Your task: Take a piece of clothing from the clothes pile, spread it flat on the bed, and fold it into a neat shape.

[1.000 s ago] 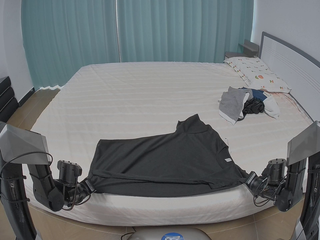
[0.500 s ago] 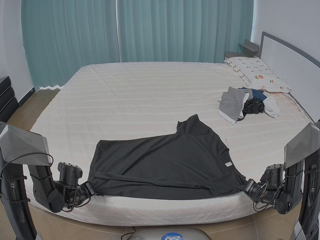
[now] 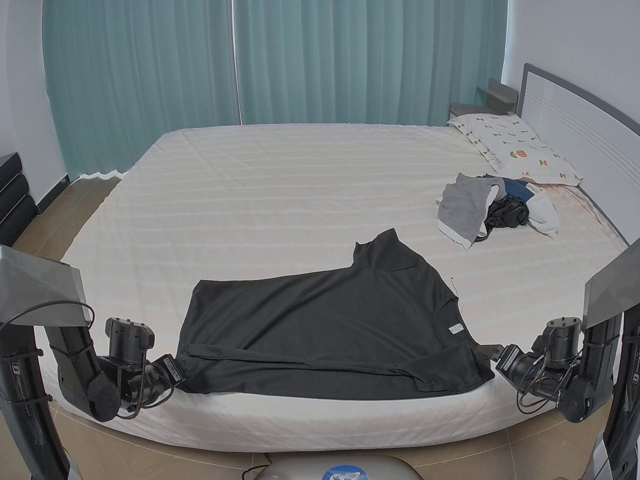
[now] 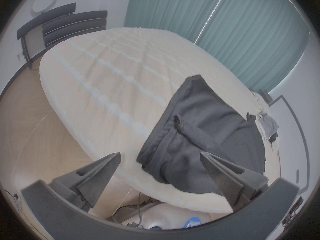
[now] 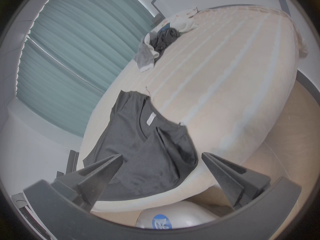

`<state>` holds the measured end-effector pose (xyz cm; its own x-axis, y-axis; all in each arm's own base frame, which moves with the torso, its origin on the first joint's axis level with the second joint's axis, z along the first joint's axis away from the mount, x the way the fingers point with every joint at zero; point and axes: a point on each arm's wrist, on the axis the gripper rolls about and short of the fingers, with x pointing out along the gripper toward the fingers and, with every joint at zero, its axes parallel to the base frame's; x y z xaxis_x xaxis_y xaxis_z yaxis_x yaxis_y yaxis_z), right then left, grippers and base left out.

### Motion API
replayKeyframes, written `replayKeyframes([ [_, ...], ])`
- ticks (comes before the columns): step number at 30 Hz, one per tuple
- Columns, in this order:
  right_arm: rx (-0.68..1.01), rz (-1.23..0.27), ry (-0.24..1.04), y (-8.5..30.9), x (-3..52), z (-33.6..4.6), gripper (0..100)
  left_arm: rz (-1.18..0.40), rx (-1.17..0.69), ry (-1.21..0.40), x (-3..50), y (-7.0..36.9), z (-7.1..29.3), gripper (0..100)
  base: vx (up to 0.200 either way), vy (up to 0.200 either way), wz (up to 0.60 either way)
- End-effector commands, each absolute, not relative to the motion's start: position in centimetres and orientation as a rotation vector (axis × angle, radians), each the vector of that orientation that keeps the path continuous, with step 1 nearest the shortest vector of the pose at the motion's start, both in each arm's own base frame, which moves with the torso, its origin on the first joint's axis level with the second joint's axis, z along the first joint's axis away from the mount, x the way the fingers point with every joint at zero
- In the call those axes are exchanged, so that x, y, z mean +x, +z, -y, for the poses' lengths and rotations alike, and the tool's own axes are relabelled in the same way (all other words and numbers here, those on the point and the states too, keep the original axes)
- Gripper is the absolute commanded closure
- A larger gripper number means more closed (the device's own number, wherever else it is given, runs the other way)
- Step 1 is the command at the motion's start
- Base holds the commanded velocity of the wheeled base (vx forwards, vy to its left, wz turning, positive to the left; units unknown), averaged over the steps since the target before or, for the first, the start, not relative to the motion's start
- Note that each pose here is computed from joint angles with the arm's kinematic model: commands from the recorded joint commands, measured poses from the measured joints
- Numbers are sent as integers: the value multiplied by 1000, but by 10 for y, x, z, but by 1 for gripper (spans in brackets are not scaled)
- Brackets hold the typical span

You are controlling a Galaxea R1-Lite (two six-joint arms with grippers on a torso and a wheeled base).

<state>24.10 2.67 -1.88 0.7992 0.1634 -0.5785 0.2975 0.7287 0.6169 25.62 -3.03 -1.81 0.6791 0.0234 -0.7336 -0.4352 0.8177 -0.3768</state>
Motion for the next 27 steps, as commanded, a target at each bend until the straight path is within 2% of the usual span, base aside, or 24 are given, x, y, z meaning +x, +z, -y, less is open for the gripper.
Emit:
replayKeyframes([
  [1, 754, -566, -98, -3, 244, -12, 0, -698, -617, 285, 266, -1, 19, 0, 0, 0, 0],
  [11, 779, -522, -136, -4, 253, 2, 0, -668, -676, 274, 270, 1, 19, 0, 0, 0, 0],
  [23, 831, -567, -76, -5, 250, -3, 0, -707, -771, 197, 282, -7, 29, 0, 200, 0, 0],
  [27, 828, -577, -62, -5, 250, -8, 0, -716, -773, 188, 285, -10, 35, 0, 0, 0, 0],
])
